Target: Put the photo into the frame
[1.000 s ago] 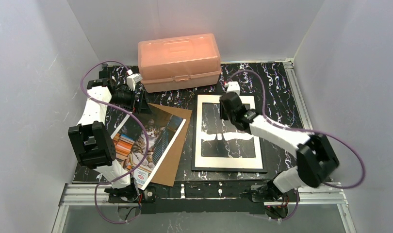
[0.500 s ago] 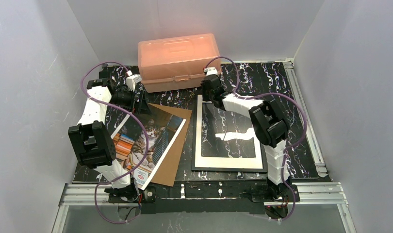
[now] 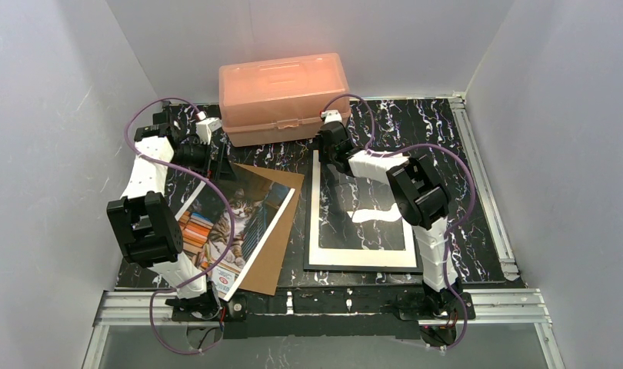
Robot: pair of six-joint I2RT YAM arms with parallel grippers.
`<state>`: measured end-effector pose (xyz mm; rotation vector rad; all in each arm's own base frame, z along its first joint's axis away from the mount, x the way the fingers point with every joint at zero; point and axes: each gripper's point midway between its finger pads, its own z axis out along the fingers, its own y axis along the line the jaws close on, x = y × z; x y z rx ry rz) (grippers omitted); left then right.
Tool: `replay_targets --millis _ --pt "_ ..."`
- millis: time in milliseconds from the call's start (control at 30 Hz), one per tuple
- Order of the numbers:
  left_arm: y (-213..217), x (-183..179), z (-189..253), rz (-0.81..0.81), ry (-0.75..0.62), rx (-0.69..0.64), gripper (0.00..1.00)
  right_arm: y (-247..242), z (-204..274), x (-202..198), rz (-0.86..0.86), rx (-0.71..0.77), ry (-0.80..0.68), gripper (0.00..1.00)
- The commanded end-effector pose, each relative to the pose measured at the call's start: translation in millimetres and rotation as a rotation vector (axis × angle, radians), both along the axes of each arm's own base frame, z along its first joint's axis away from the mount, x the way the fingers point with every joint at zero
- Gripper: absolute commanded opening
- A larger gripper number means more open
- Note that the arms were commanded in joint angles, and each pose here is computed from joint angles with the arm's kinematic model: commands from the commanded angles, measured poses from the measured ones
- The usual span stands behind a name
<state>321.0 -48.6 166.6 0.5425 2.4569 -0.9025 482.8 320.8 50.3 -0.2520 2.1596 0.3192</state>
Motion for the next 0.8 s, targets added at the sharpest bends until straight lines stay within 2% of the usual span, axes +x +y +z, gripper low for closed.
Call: replay_targets --millis 0,400,533,700,767 --pt "0 -4 12 -0.012 -0.016 -0.008 0.98 7 4 12 -0.016 0.039 -0.043 0.21" --pt "11 -3 20 0.006 -0.056 0.013 0.98 4 -16 9 -0.032 0.025 -0.009 0.21" --pt "17 -1 23 0.021 -0.065 0.02 0.98 6 -2 10 -0.028 0.052 -0.03 0.21" --pt "30 3 26 0.056 -0.066 0.057 0.98 7 46 5 -0.032 0.129 -0.098 0.33" --pt "43 9 26 0.098 -0.058 0.085 0.98 9 69 -3 -0.034 0.166 -0.124 0.41"
